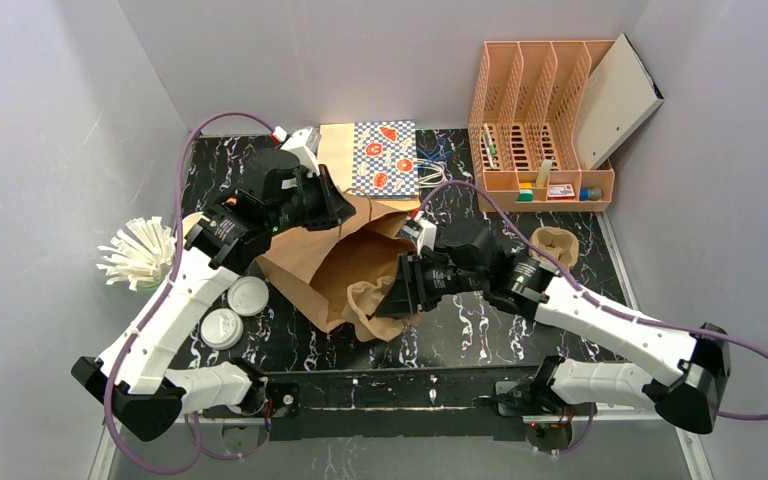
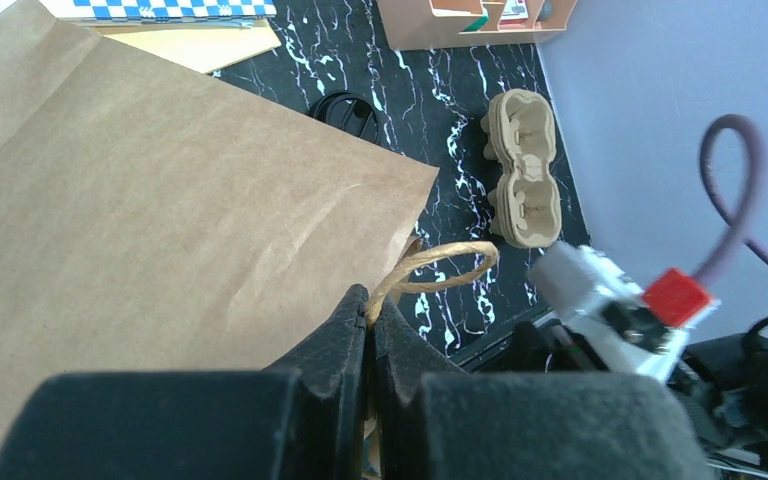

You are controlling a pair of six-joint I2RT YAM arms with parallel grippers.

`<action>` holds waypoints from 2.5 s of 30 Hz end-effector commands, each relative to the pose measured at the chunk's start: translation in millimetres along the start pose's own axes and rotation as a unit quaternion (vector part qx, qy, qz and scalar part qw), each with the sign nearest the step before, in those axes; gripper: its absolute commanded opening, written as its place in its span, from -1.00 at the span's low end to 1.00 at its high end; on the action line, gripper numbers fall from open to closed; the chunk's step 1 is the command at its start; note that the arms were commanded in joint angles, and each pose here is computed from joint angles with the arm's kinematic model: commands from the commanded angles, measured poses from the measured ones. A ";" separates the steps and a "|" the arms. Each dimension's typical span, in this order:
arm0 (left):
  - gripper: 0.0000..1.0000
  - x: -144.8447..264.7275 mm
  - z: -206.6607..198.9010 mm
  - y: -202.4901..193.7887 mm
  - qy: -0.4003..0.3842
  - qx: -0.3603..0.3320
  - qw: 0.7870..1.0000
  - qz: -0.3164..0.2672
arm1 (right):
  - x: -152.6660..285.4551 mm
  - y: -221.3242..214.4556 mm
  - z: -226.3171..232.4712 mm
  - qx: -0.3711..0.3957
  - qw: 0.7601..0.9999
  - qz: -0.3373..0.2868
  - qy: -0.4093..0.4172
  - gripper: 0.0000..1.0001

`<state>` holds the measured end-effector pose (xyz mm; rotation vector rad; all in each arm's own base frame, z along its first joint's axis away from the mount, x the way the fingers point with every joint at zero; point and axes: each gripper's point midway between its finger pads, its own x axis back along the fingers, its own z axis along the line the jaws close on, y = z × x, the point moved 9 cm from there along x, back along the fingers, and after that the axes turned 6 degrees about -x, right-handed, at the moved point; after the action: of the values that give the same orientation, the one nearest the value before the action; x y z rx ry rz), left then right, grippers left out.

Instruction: Pack the takeout coffee

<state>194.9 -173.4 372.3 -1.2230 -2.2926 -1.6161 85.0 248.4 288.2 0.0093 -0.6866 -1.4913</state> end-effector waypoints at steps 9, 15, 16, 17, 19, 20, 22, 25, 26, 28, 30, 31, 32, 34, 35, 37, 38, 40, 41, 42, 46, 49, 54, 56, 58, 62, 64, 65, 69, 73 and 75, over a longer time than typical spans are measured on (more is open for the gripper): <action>-1.00 19.1 -7.6 19.6 0.002 -0.015 0.999 -0.034 | -10.4 -6.1 -24.9 0.038 0.998 0.011 -0.039 -0.57; -1.00 24.3 -9.4 23.8 0.001 -0.019 0.999 -0.041 | 22.5 4.1 -4.4 0.132 0.989 -0.056 -0.022 -0.56; -1.00 25.2 -9.8 24.2 0.000 -0.019 0.999 -0.042 | 29.0 4.5 -1.3 0.145 0.987 -0.069 -0.018 -0.55; -1.00 26.0 -10.2 24.3 -0.002 -0.019 0.999 -0.042 | 35.0 5.2 0.9 0.158 0.984 -0.084 -0.017 -0.54; -1.00 26.9 -12.3 23.7 -0.016 -0.022 0.999 -0.040 | 47.5 6.1 7.0 0.178 0.978 -0.111 -0.008 -0.54; -1.00 26.8 -14.0 22.7 -0.027 -0.023 0.999 -0.037 | 53.3 6.8 11.0 0.187 0.974 -0.124 0.000 -0.53; -1.00 23.2 -17.2 18.9 -0.051 -0.022 0.998 -0.023 | 66.0 8.8 22.8 0.208 0.966 -0.153 0.027 -0.52; -1.00 17.5 -19.5 13.6 -0.073 -0.016 0.997 -0.003 | 87.2 15.2 37.9 0.232 0.950 -0.207 0.040 -0.49; -1.00 17.4 -19.3 12.5 -0.074 -0.014 0.997 -0.003 | 93.7 18.1 40.9 0.237 0.944 -0.226 0.033 -0.48; -1.00 16.8 -17.6 10.5 -0.070 -0.012 0.997 -0.004 | 105.8 22.8 47.3 0.250 0.933 -0.256 0.026 -0.48; -1.00 17.1 -17.1 9.5 -0.070 -0.012 0.997 -0.003 | 115.9 26.4 52.4 0.262 0.923 -0.280 0.019 -0.49; -1.00 17.7 -17.4 9.6 -0.071 -0.011 0.997 -0.004 | 120.3 27.8 54.2 0.265 0.919 -0.292 0.018 -0.48; -1.00 18.1 -17.6 9.4 -0.073 -0.011 0.997 -0.004 | 123.4 28.7 54.7 0.267 0.914 -0.304 0.016 -0.49; -1.00 17.9 -17.6 9.0 -0.073 -0.011 0.997 -0.003 | 129.6 30.1 55.7 0.270 0.903 -0.335 0.020 -0.49; -1.00 17.3 -17.3 8.2 -0.073 -0.010 0.997 -0.001 | 131.3 30.9 55.0 0.270 0.896 -0.351 0.023 -0.50; -1.00 16.3 -17.5 7.8 -0.075 -0.008 0.997 0.000 | 134.4 31.1 54.8 0.271 0.884 -0.380 0.037 -0.49; -1.00 15.8 -17.5 7.4 -0.076 -0.007 0.997 0.001 | 136.1 31.1 55.6 0.272 0.878 -0.391 0.045 -0.50; -1.00 14.8 -16.9 5.2 -0.077 -0.006 0.997 0.006 | 136.6 33.8 57.4 0.279 0.870 -0.404 0.050 -0.50; -1.00 15.1 -16.9 4.6 -0.078 -0.005 0.997 0.006 | 136.7 36.5 59.0 0.284 0.865 -0.410 0.050 -0.49; -1.00 15.0 -16.6 4.1 -0.077 -0.005 0.997 0.007 | 136.3 39.3 60.0 0.289 0.861 -0.415 0.046 -0.50; -1.00 17.1 -17.1 4.6 -0.079 -0.004 0.997 0.004 | 132.5 62.5 60.4 0.300 0.834 -0.464 -0.006 -0.56; -1.00 17.9 -17.0 5.2 -0.077 -0.004 0.997 0.001 | 119.8 78.2 56.0 0.315 0.816 -0.482 -0.041 -0.57; -1.00 20.0 -16.6 6.7 -0.071 -0.003 0.997 -0.005 | 86.0 88.0 62.7 0.377 0.815 -0.441 0.007 -0.57; -1.00 21.0 -16.6 7.8 -0.069 -0.003 0.998 -0.007 | 74.8 89.2 73.0 0.384 0.825 -0.411 0.049 -0.56; -1.00 22.9 -17.6 9.9 -0.069 -0.004 0.998 -0.011 | 62.4 89.4 79.5 0.395 0.836 -0.372 0.080 -0.57; -1.00 27.3 -19.7 12.7 -0.073 -0.003 0.997 -0.015 | 44.7 90.0 70.8 0.397 0.845 -0.349 0.080 -0.57; -1.00 29.7 -20.0 14.1 -0.072 -0.004 0.997 -0.019 | 42.1 86.8 63.2 0.395 0.843 -0.357 0.079 -0.57; -1.00 30.6 -19.5 14.6 -0.067 -0.004 0.997 -0.021 | 41.0 84.3 59.6 0.395 0.843 -0.357 0.079 -0.56; -1.00 33.4 -18.9 17.2 -0.059 -0.005 0.998 -0.029 | 38.8 74.3 48.6 0.372 0.858 -0.345 0.078 -0.56; -1.00 32.1 -18.2 18.9 -0.052 -0.006 0.998 -0.032 | 39.4 61.7 48.5 0.337 0.883 -0.310 0.103 -0.59; -1.00 30.9 -18.0 18.8 -0.051 -0.006 0.998 -0.030 | 37.7 56.6 49.0 0.324 0.895 -0.284 0.114 -0.60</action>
<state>185.6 -174.8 395.1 -1.3143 -2.3642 -1.5984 126.2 242.4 355.5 0.9437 -1.1519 -1.7206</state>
